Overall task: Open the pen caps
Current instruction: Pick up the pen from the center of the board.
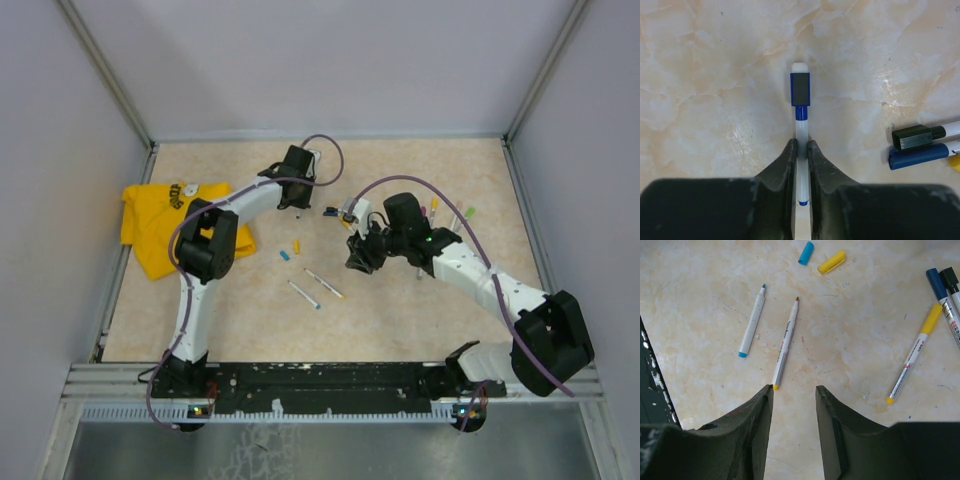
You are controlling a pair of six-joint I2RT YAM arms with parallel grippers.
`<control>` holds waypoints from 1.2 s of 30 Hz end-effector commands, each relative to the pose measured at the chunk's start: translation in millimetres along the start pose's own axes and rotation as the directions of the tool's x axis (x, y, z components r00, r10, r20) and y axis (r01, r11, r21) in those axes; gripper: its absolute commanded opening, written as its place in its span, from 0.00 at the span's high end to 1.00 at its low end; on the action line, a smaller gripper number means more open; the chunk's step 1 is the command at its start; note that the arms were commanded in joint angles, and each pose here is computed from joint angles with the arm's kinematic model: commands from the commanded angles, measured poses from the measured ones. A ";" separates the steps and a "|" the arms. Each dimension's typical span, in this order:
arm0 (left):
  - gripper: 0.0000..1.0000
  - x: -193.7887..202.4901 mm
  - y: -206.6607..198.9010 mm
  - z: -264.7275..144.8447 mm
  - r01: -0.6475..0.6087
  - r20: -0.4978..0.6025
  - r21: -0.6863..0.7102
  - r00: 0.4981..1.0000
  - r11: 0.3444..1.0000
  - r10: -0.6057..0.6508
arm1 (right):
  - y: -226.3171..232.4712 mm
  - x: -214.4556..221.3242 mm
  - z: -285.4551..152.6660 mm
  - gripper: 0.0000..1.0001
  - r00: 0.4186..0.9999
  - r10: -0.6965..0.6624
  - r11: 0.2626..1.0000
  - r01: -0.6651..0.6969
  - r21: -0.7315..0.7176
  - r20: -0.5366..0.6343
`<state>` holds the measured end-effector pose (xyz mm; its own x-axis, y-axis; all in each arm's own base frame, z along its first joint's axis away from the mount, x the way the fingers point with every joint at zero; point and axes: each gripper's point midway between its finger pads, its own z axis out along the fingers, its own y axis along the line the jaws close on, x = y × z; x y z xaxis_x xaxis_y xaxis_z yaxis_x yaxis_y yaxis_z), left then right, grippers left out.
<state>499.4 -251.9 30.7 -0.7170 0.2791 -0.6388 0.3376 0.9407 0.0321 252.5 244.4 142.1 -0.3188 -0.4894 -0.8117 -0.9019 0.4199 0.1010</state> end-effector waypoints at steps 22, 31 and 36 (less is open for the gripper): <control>1.00 -25.6 -2.7 -114.8 0.084 0.269 0.144 0.956 0.986 -0.120 | 13.2 -40.7 -17.9 0.60 0.988 0.028 0.996 -0.014 -0.089 0.154; 1.00 3.2 -54.9 -185.9 0.113 0.316 0.513 0.897 0.851 -0.309 | 28.8 -51.1 -25.1 0.59 0.963 0.114 0.975 -0.062 -0.213 0.243; 1.00 21.7 -71.9 -226.5 0.110 0.342 0.668 0.833 0.736 -0.435 | 33.9 -49.9 -22.5 0.55 0.953 0.161 0.960 -0.091 -0.264 0.256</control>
<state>343.7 -249.0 139.2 -0.5959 -0.0823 -0.7988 0.4690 0.7718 -0.4294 232.5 258.5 177.3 -0.3986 -0.2807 -0.8731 -0.8986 0.3099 0.3106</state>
